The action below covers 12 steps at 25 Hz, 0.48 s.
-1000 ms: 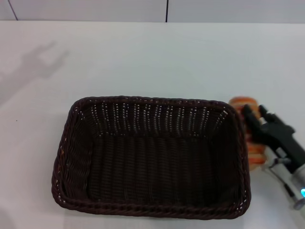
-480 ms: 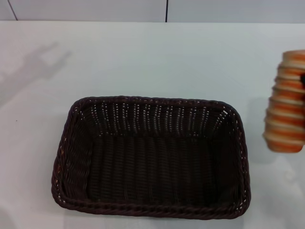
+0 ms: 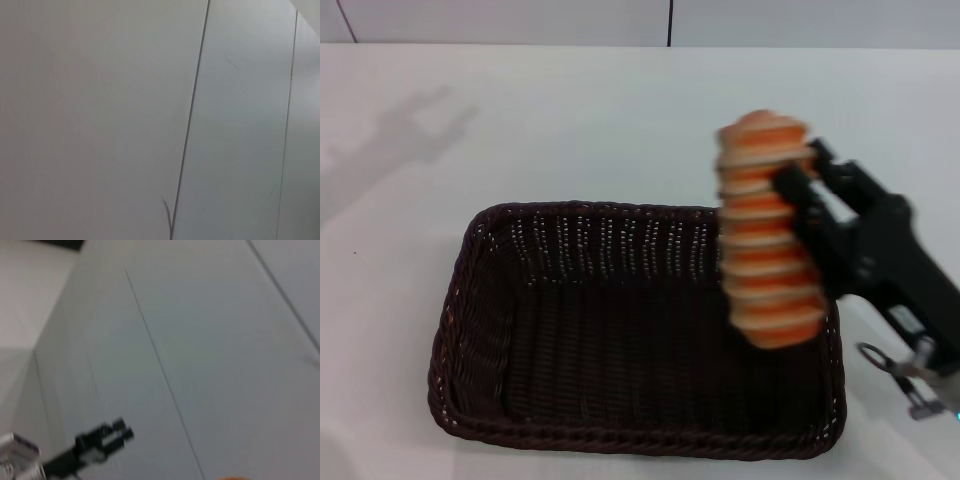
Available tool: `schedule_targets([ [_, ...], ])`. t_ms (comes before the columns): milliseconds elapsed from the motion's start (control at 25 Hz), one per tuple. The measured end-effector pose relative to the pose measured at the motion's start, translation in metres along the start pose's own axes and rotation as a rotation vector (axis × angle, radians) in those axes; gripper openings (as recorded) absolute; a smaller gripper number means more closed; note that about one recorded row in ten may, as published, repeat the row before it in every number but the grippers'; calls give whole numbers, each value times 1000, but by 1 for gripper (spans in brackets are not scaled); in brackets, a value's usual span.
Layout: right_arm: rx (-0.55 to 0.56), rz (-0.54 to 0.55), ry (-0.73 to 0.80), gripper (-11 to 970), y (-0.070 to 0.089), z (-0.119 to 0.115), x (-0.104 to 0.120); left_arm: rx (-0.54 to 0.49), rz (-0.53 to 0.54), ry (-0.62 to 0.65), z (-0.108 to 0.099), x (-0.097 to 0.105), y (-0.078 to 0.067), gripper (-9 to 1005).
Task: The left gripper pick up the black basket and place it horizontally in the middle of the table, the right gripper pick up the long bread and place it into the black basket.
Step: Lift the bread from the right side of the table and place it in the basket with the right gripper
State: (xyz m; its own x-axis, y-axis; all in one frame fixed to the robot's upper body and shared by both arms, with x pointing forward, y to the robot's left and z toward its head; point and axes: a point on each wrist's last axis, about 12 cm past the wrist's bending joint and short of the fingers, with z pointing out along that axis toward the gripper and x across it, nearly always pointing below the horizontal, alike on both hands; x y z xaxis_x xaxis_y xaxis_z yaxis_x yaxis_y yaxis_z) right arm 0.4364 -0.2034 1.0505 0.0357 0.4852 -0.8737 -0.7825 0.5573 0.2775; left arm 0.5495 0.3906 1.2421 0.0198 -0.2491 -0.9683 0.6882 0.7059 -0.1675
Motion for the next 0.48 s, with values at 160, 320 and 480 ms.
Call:
schedule_targets([
  [160, -8, 26, 86, 402, -4, 17, 9, -3, -1, -2, -1, 0, 0, 558],
  [320, -19, 23, 99, 469, -5, 21, 9, -13, -8, -4, -3, 2, 1, 558],
  [480, -19, 23, 98, 556, -7, 23, 8, -24, -16, -7, -4, 6, 1, 558],
])
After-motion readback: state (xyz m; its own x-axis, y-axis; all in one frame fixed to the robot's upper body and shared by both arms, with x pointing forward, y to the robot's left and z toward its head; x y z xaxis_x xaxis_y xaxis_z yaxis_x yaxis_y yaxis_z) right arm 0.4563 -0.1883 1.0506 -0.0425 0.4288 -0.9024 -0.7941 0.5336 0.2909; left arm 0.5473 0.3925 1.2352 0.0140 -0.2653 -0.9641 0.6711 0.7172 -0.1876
